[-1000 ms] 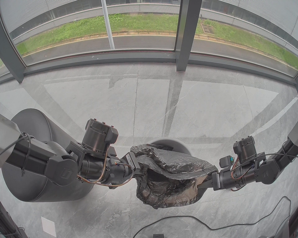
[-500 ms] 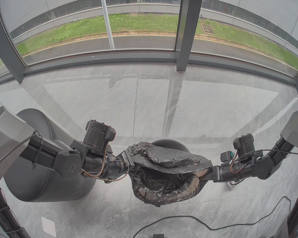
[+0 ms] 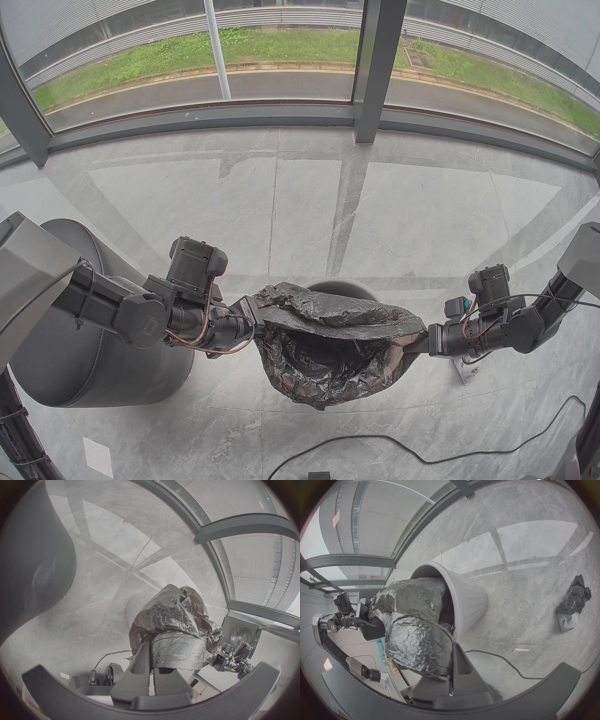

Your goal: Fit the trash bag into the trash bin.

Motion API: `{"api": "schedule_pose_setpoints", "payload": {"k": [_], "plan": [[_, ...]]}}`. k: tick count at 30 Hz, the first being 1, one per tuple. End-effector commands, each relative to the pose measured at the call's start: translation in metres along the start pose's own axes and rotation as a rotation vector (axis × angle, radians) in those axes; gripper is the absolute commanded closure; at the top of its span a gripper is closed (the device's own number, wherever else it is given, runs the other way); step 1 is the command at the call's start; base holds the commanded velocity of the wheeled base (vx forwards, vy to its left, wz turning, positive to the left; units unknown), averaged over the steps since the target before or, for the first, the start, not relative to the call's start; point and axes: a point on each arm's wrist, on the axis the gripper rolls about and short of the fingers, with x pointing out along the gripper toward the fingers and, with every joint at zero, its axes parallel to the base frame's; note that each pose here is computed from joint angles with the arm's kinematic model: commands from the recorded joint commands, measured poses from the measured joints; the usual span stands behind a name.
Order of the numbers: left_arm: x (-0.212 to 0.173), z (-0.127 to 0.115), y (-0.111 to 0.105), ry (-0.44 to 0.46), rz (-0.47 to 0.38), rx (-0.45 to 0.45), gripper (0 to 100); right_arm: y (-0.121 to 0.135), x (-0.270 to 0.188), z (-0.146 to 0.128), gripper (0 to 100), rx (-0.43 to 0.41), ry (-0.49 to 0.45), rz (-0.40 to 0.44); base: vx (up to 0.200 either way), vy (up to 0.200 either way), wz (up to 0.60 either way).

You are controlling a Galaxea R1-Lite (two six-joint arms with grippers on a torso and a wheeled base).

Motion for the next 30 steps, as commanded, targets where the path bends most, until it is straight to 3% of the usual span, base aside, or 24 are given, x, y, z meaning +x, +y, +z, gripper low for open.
{"api": "schedule_pose_setpoints", "payload": {"k": [1, 23, 24, 30], "plan": [[0.005, 0.004, -0.001, -0.004, -0.004, 0.000, 100, -0.006, 0.007, 0.005, 100, 0.000, -0.004, -0.004, 0.000, 0.000, 0.00], [0.008, 0.013, 0.003, -0.017, -0.002, 0.005, 100, -0.016, 0.011, 0.016, 100, -0.047, -0.034, -0.034, 0.000, 0.000, 0.00], [0.008, 0.013, 0.003, -0.017, -0.002, 0.005, 100, -0.016, 0.011, 0.016, 0, -0.048, -0.034, -0.034, 0.000, 0.000, 0.00], [0.009, 0.011, 0.003, -0.012, -0.002, 0.004, 100, -0.015, 0.011, 0.016, 0, -0.050, -0.037, -0.030, 0.000, 0.000, 0.00]]}}
